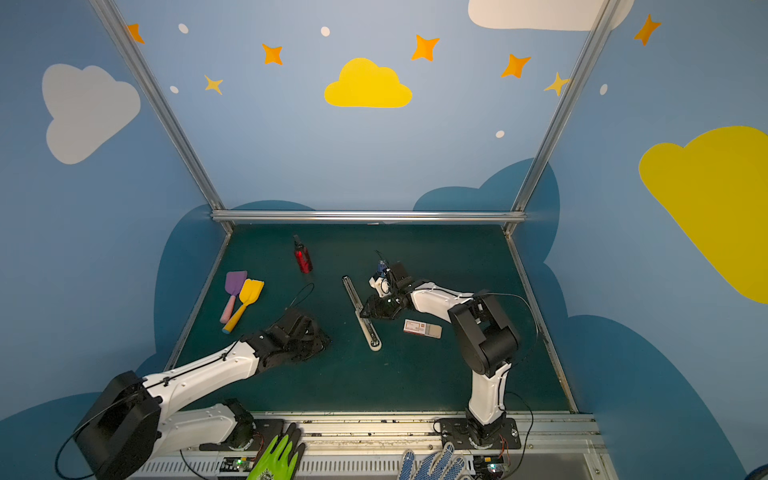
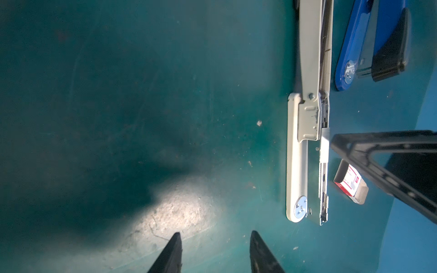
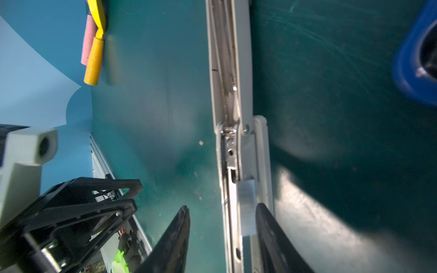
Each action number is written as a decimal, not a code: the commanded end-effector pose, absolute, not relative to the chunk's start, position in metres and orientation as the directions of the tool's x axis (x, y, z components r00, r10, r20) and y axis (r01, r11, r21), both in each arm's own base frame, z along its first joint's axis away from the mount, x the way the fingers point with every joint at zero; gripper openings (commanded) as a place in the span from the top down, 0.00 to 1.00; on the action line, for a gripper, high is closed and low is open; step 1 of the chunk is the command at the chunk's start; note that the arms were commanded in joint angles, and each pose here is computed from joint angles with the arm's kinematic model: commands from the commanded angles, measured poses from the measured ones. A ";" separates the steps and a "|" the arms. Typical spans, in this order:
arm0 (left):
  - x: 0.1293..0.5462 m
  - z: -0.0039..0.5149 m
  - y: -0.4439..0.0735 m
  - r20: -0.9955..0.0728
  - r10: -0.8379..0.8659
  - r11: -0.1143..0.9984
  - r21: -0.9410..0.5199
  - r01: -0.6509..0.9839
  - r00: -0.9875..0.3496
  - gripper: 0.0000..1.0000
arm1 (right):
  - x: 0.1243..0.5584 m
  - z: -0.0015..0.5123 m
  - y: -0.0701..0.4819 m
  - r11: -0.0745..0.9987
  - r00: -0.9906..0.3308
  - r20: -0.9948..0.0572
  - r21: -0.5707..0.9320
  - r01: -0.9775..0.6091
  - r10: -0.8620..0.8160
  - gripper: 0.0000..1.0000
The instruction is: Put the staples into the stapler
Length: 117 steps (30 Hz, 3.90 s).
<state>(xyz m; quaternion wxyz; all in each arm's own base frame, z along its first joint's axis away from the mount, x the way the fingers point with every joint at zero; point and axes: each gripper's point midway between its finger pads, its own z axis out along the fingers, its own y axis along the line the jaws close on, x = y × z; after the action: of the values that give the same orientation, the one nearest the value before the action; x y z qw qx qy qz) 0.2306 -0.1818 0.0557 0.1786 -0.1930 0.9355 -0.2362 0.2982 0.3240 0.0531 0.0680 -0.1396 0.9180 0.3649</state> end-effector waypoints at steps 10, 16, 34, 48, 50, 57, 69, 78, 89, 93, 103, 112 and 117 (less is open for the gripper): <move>0.233 0.059 -0.181 -0.251 -0.450 0.812 -0.515 -0.275 -0.857 0.53 | 0.297 0.040 0.325 0.681 -0.955 -0.209 0.669 -0.298 -0.212 0.65; 0.232 0.058 -0.180 -0.250 -0.454 0.810 -0.515 -0.280 -0.855 0.53 | 0.297 0.037 0.327 0.678 -0.957 -0.197 0.676 -0.290 -0.213 0.67; 0.230 0.056 -0.179 -0.241 -0.468 0.799 -0.526 -0.291 -0.850 0.53 | 0.305 0.035 0.323 0.697 -0.961 -0.192 0.663 -0.275 -0.197 0.69; 0.230 0.054 -0.180 -0.237 -0.472 0.794 -0.532 -0.293 -0.849 0.53 | 0.313 0.037 0.323 0.700 -0.962 -0.201 0.660 -0.273 -0.186 0.77; 0.230 0.054 -0.180 -0.236 -0.472 0.795 -0.531 -0.294 -0.849 0.53 | 0.313 0.036 0.322 0.703 -0.963 -0.198 0.658 -0.270 -0.184 0.79; 0.230 0.054 -0.180 -0.238 -0.472 0.795 -0.532 -0.293 -0.849 0.53 | 0.315 0.037 0.317 0.718 -0.961 -0.209 0.640 -0.275 -0.182 0.84; 0.231 0.053 -0.182 -0.234 -0.472 0.790 -0.539 -0.290 -0.850 0.53 | 0.319 0.057 0.303 0.772 -0.932 -0.301 0.537 -0.340 -0.201 0.84; 0.230 0.054 -0.182 -0.236 -0.471 0.791 -0.540 -0.289 -0.850 0.53 | 0.311 0.062 0.315 0.798 -0.888 -0.362 0.426 -0.427 -0.282 0.84; 0.231 0.054 -0.184 -0.232 -0.467 0.791 -0.541 -0.286 -0.853 0.53 | 0.310 0.082 0.324 0.819 -0.794 -0.494 0.245 -0.519 -0.355 0.84; 0.231 0.054 -0.184 -0.232 -0.467 0.790 -0.542 -0.285 -0.853 0.53 | 0.311 0.084 0.327 0.818 -0.775 -0.519 0.224 -0.530 -0.360 0.84; 0.228 0.051 -0.180 -0.229 -0.472 0.791 -0.535 -0.295 -0.851 0.53 | 0.316 0.079 0.339 0.815 -0.754 -0.543 0.199 -0.544 -0.370 0.84; 0.229 0.051 -0.181 -0.227 -0.474 0.790 -0.537 -0.296 -0.851 0.53 | 0.322 0.071 0.345 0.813 -0.753 -0.537 0.194 -0.549 -0.381 0.84; 0.228 0.050 -0.180 -0.226 -0.474 0.792 -0.532 -0.300 -0.851 0.53 | 0.324 0.062 0.345 0.816 -0.755 -0.528 0.183 -0.549 -0.389 0.84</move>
<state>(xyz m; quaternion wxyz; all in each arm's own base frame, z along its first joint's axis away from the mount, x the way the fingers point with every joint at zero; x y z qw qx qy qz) 0.2287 -0.1829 0.0514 0.1771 -0.2037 0.9300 -0.2497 0.3171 0.3395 0.0598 0.2305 -0.2504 0.9252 0.1680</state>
